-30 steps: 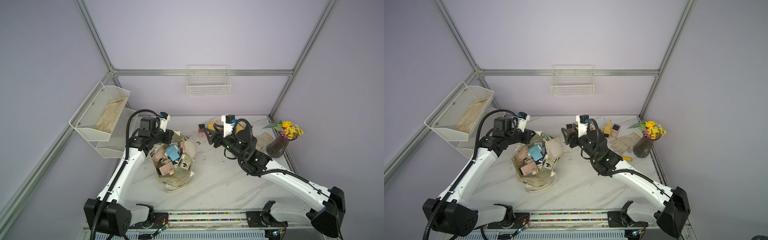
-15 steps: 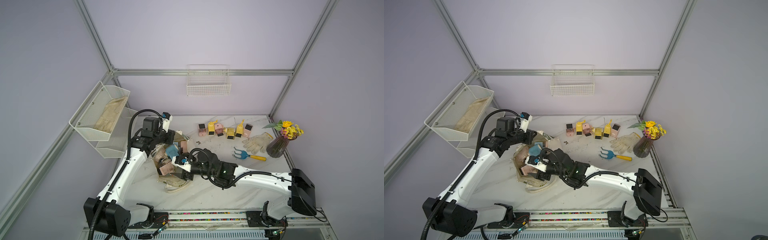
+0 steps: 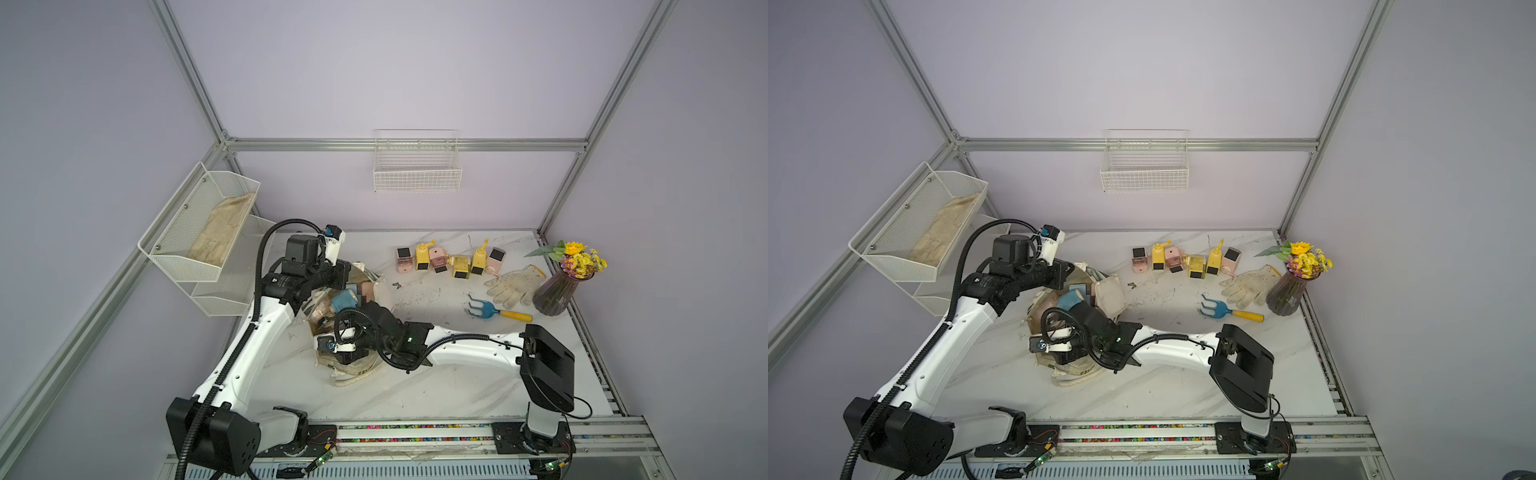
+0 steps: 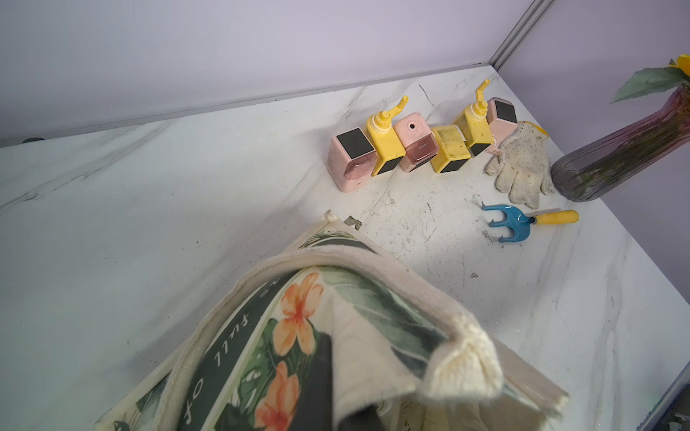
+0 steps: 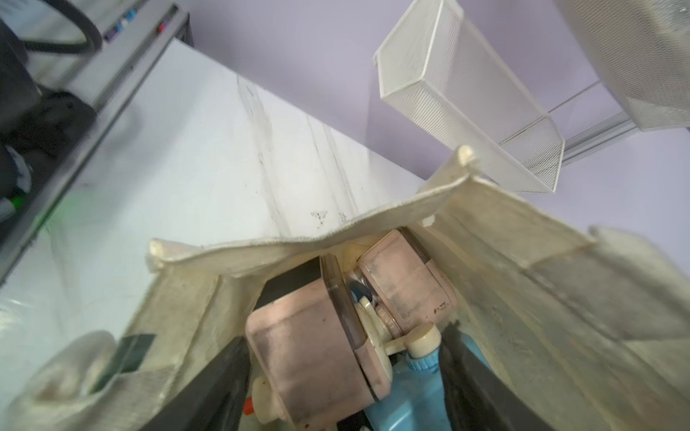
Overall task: Take out the pencil sharpeners from the tote bags
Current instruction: Pick up the pencil sharpener from the canvas bag.
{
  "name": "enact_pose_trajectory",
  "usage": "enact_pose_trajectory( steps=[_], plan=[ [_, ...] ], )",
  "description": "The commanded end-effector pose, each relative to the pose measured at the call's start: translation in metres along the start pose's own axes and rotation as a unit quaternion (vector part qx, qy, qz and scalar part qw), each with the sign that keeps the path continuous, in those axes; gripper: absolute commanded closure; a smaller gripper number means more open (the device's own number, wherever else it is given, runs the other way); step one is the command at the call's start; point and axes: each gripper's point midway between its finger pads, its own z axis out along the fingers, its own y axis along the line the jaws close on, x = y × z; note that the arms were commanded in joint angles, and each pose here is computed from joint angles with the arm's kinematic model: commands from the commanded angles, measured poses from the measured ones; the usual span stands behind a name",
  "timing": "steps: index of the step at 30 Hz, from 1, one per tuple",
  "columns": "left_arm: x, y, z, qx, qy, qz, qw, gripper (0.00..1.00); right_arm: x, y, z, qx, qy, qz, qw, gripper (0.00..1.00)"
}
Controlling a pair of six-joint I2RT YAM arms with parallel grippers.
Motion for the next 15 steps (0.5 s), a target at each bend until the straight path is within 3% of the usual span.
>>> enact_pose_trajectory(
  steps=[1,15],
  plan=[
    [-0.027,-0.020,-0.023,0.032,-0.071,0.024,0.997,0.96,0.015,0.005,0.017,-0.019,0.045,-0.050,0.998,0.18],
    [-0.028,-0.018,-0.030,0.026,-0.079,0.028,0.996,0.96,0.027,0.018,0.024,-0.067,0.081,-0.062,0.993,0.15]
  ],
)
